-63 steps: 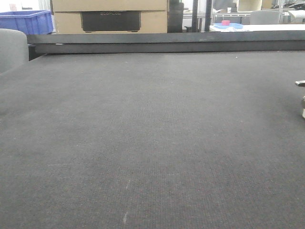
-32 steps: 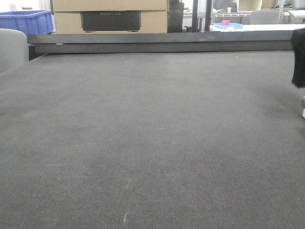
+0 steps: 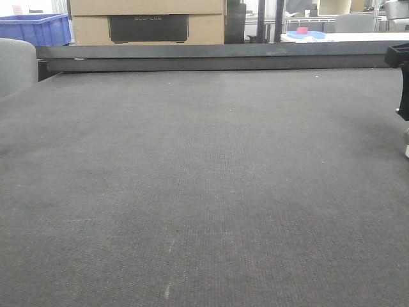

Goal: Place valve from conveyor to right shelf box
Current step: 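Close both grippers around the valve bodies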

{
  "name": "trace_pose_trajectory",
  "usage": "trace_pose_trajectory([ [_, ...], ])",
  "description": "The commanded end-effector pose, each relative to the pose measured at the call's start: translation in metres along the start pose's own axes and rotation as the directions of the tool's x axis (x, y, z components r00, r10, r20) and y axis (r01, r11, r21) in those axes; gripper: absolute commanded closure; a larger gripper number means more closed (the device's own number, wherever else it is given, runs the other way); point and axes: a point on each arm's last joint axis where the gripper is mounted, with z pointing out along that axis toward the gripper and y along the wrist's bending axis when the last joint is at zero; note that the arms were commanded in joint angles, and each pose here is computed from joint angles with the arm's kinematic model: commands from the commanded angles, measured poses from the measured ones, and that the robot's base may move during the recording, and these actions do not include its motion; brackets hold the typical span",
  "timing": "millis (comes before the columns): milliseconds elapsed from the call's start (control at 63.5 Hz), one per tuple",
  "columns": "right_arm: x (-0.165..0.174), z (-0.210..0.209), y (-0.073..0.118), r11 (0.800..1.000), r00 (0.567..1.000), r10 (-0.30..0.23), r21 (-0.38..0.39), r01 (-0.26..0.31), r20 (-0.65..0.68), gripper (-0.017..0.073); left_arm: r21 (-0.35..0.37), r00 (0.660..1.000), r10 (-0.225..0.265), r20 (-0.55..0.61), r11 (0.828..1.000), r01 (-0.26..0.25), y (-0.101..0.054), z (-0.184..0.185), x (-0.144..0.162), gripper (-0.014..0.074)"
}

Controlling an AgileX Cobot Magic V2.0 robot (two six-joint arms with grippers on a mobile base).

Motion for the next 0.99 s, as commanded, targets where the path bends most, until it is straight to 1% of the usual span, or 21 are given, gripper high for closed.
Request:
trace_pose_trajectory([
  [0,0.0,-0.026,-0.001,1.0,0.995,-0.016,0.025,0.014,0.099,0.0713,-0.008,0.997,0.013,-0.074,1.0,-0.013,-0.001,0.007,-0.015,-0.0008],
  [32,0.002,-0.036,-0.001,1.0,0.992,-0.018,0.028,0.014,0.127,0.0713,-0.018,0.991,0.021,-0.13,1.0,-0.024,0.0,0.015,-0.018,-0.0008],
  [63,0.005,-0.043,0.0,1.0,0.989,-0.016,0.026,0.012,0.149,0.0713,-0.027,0.989,0.028,-0.148,0.999,-0.033,0.001,0.017,-0.025,-0.0008],
  [126,0.012,-0.058,0.002,1.0,0.98,-0.012,0.022,0.008,0.196,0.0713,-0.067,0.971,0.051,-0.236,0.995,-0.068,0.005,0.033,-0.036,-0.0008],
  [189,0.022,-0.072,0.005,1.0,0.968,-0.011,0.02,0.006,0.252,0.0713,-0.098,0.957,0.051,-0.285,0.992,-0.082,0.009,0.043,-0.048,-0.0008],
  [236,0.032,-0.084,0.007,1.0,0.954,-0.014,0.025,0.007,0.298,0.0713,-0.119,0.938,0.044,-0.343,0.989,-0.09,0.014,0.057,-0.057,-0.0008],
  [284,0.042,-0.088,0.008,1.0,0.948,-0.015,0.028,0.006,0.319,0.0713,-0.118,0.919,0.056,-0.39,0.987,-0.111,0.019,0.072,-0.063,-0.0008],
  [331,0.052,-0.093,0.01,1.0,0.939,-0.015,0.03,0.005,0.343,0.0713,-0.117,0.905,0.046,-0.424,0.987,-0.105,0.026,0.085,-0.066,-0.0008],
  [362,0.058,-0.096,0.01,1.0,0.933,-0.015,0.03,0.004,0.358,0.0713,-0.098,0.896,0.046,-0.442,0.99,-0.099,0.029,0.094,-0.068,-0.0008],
  [441,0.076,-0.106,0.012,0.999,0.919,-0.017,0.035,0.004,0.394,0.0713,-0.067,0.871,0.018,-0.491,0.996,-0.059,0.042,0.12,-0.069,-0.0008],
  [473,0.083,-0.109,0.013,0.999,0.916,-0.018,0.035,0.004,0.402,0.0713,-0.057,0.862,0.012,-0.507,0.997,-0.048,0.049,0.132,-0.067,-0.0008],
  [520,0.092,-0.111,0.014,0.999,0.914,-0.017,0.034,0.003,0.405,0.0713,-0.049,0.842,0.026,-0.539,0.997,-0.063,0.059,0.151,-0.062,-0.0008],
  [567,0.099,-0.114,0.015,1.0,0.91,-0.015,0.031,0.002,0.414,0.0713,-0.055,0.819,0.027,-0.572,0.996,-0.071,0.07,0.168,-0.055,-0.0008],
  [646,0.111,-0.12,0.017,1.0,0.9,-0.014,0.03,0.002,0.436,0.0713,-0.069,0.785,0.003,-0.619,0.996,-0.058,0.083,0.194,-0.041,-0.0008],
  [741,0.12,-0.126,0.018,1.0,0.889,-0.014,0.029,0.001,0.457,0.0713,-0.06,0.752,0.003,-0.659,0.997,-0.056,0.09,0.22,-0.026,-0.0008],
  [804,0.123,-0.131,0.019,1.0,0.883,-0.016,0.031,0.002,0.469,0.0713,-0.034,0.723,0.025,-0.69,0.997,-0.068,0.093,0.237,-0.013,-0.0008],
  [898,0.125,-0.133,0.019,1.0,0.88,-0.016,0.03,0.002,0.475,0.0713,-0.022,0.684,0.019,-0.73,0.998,-0.05,0.096,0.256,0.005,-0.0008],
  [977,0.126,-0.133,0.019,1.0,0.882,-0.016,0.029,0.002,0.47,0.0713,-0.018,0.66,0.014,-0.751,0.999,-0.043,0.098,0.267,0.016,-0.0008],
])
